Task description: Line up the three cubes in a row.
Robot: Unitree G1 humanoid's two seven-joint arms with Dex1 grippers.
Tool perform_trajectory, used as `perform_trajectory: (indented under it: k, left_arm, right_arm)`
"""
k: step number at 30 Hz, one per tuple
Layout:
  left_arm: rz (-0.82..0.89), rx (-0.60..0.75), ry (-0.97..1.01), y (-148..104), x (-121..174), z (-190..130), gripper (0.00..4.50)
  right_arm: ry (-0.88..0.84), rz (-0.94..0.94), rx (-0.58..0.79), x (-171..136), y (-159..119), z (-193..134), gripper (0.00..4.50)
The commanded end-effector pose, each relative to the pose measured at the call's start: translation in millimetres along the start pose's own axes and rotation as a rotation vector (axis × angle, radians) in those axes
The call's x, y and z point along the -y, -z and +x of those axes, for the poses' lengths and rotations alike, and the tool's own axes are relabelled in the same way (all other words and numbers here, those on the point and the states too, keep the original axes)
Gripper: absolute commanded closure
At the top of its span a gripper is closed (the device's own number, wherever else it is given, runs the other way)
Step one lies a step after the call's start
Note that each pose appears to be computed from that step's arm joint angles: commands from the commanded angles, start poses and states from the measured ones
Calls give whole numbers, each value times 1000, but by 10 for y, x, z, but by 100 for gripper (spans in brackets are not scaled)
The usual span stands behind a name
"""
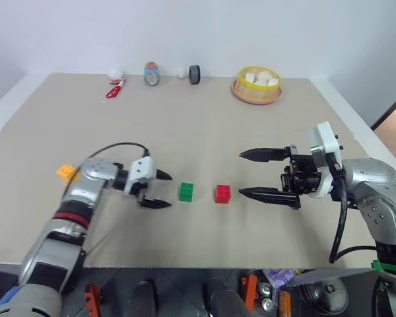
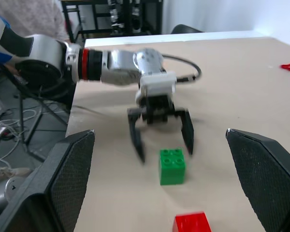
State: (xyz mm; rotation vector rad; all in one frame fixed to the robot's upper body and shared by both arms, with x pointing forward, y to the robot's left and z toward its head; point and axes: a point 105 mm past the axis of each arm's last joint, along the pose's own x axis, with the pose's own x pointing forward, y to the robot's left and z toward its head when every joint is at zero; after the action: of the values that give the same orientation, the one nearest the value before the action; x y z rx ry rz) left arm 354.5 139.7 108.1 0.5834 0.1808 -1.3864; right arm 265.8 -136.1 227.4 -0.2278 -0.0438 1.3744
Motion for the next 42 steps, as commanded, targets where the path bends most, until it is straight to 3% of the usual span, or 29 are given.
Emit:
perform_trajectory:
  k: [1, 9, 15, 19, 24, 30, 36, 42]
  left_arm:
    - [-22, -53, -122, 136, -74, -337, 4]
    - [-85, 61, -290, -135, 110, -710, 4]
    - [-241, 138, -668, -239, 178, -833, 4]
    - [-364, 129, -953, -159, 301, -906, 4]
    - [-547, 134, -1278, -48, 708, -1004, 4]
    - [-657, -3, -1514, 228, 1058, -1179, 4]
    - [-686, -68, -1646, 457, 1062, -1430, 4]
    - [-707, -77, -1673, 639, 836, -1572, 4]
  right_arm:
    - [-16, -37, 22, 20, -123, -1, 0]
    - [-14, -77, 42, 115, -202, 101, 0]
    - [-23, -88, 69, 180, -231, 254, 0]
    - [-56, -86, 76, 191, -226, 320, 0]
    - [-122, -105, 97, 159, -286, 459, 0]
    - [-187, -108, 123, 100, -296, 584, 0]
    - [-204, -112, 132, 107, -278, 625, 0]
    - [-198, -119, 139, 116, -283, 640, 0]
